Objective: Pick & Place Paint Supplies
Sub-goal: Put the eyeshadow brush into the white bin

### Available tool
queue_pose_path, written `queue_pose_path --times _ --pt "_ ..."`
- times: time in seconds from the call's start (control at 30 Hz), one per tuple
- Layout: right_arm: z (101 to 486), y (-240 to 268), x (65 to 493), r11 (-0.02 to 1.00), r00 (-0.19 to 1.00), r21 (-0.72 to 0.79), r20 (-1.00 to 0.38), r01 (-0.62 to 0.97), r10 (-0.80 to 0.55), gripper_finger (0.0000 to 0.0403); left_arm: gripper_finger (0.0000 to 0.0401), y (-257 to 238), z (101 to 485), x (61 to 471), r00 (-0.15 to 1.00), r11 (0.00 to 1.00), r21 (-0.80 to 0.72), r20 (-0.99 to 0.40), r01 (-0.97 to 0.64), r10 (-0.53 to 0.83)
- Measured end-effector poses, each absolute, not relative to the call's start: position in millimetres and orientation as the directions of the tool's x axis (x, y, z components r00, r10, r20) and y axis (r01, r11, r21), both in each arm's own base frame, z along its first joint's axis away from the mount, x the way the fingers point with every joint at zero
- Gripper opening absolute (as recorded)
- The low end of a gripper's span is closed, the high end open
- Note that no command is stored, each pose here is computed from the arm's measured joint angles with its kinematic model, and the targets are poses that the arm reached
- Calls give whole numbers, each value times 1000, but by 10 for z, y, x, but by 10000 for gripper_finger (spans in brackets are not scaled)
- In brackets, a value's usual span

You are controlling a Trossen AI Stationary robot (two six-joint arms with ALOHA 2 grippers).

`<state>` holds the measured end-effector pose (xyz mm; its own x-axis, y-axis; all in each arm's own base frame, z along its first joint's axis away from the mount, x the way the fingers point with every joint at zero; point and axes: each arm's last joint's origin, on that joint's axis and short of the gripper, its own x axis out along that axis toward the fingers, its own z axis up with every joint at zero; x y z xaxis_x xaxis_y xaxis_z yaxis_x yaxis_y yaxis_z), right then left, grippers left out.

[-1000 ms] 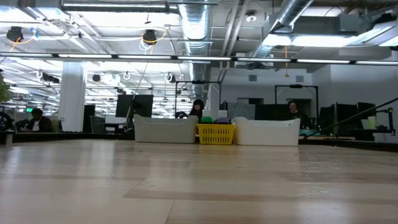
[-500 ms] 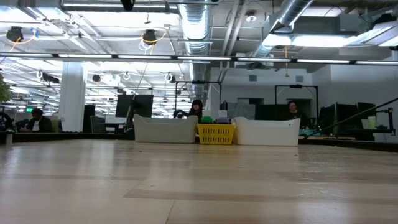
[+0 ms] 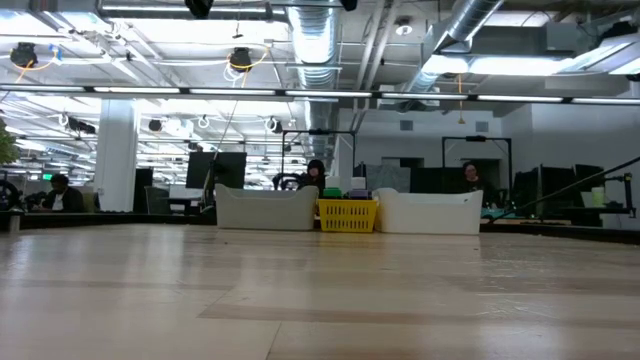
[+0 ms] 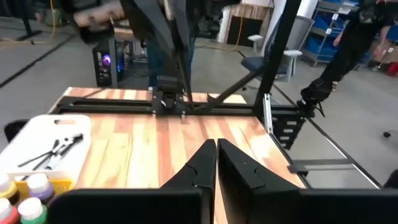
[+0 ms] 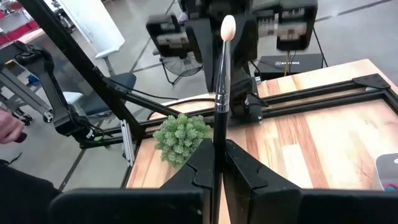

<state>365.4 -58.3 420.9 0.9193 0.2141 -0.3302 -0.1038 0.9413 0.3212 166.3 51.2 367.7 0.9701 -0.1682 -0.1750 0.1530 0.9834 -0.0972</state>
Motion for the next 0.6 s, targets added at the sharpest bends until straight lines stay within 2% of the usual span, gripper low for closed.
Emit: queue_pose_path --times 0.1,0.23,0.43,0.6 --pt "4202 -597 3649 941 917 323 -337 -98 211 9 2 517 3515 1673 970 984 -98 -181 149 -165" --pt "4192 -599 3645 939 914 331 -346 -91 211 9 1 546 3276 1712 988 989 -110 -107 102 -114" --pt "4178 -596 3639 933 908 352 -360 -78 212 9 1 567 2702 1731 998 989 -133 -7 62 -64" --pt "4178 -620 3635 918 910 394 -361 -52 206 9 0 504 2293 1647 994 980 -176 85 88 -74"
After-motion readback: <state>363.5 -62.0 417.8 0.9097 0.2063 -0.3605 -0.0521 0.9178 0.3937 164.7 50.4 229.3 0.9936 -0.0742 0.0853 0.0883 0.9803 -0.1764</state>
